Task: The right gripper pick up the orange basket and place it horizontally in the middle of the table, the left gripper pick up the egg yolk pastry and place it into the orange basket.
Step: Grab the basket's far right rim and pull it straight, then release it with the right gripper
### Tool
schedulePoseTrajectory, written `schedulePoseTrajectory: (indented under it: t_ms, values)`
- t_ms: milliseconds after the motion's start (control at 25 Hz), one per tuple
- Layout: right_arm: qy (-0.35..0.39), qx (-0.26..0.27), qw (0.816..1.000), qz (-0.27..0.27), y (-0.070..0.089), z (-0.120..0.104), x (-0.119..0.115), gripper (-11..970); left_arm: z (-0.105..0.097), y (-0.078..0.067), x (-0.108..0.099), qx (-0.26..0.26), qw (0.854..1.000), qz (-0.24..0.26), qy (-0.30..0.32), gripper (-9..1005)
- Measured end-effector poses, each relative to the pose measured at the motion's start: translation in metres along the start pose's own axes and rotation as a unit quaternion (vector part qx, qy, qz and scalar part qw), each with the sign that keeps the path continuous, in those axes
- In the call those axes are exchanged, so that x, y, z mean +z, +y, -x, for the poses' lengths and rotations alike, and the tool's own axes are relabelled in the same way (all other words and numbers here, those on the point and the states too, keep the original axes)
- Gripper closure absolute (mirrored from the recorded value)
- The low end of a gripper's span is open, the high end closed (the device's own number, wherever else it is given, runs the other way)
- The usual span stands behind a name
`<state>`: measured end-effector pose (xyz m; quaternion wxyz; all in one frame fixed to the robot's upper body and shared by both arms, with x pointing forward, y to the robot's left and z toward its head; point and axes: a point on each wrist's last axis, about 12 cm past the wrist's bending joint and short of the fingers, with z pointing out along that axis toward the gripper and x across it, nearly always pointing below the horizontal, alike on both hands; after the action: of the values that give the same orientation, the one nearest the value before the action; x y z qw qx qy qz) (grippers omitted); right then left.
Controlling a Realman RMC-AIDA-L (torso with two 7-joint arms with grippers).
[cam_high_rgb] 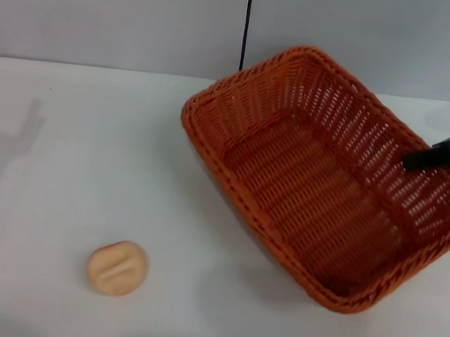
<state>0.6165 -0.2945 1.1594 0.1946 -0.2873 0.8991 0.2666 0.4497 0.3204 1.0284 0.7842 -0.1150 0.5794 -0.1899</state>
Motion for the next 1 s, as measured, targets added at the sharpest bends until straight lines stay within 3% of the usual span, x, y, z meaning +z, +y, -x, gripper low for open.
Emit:
schedulePoseTrajectory:
  t_ms: [160, 480, 1000]
  values:
    - [-0.02, -0.003, 1.0, 0.013, 0.002, 0.001, -0.008, 787, 0.0, 0.0, 0.0, 0.0, 1.0, 0.0, 0.0, 153]
    - [-0.074, -0.01, 0.992, 0.096, 0.015, 0.005, -0.033, 787, 0.001, 0.001, 0.003, 0.001, 1.0, 0.001, -0.004, 153]
    - [-0.174, -0.088, 0.968, 0.16, 0.032, 0.011, -0.08, 788, 0.002, 0.001, 0.006, 0.002, 1.0, 0.0, -0.006, 152]
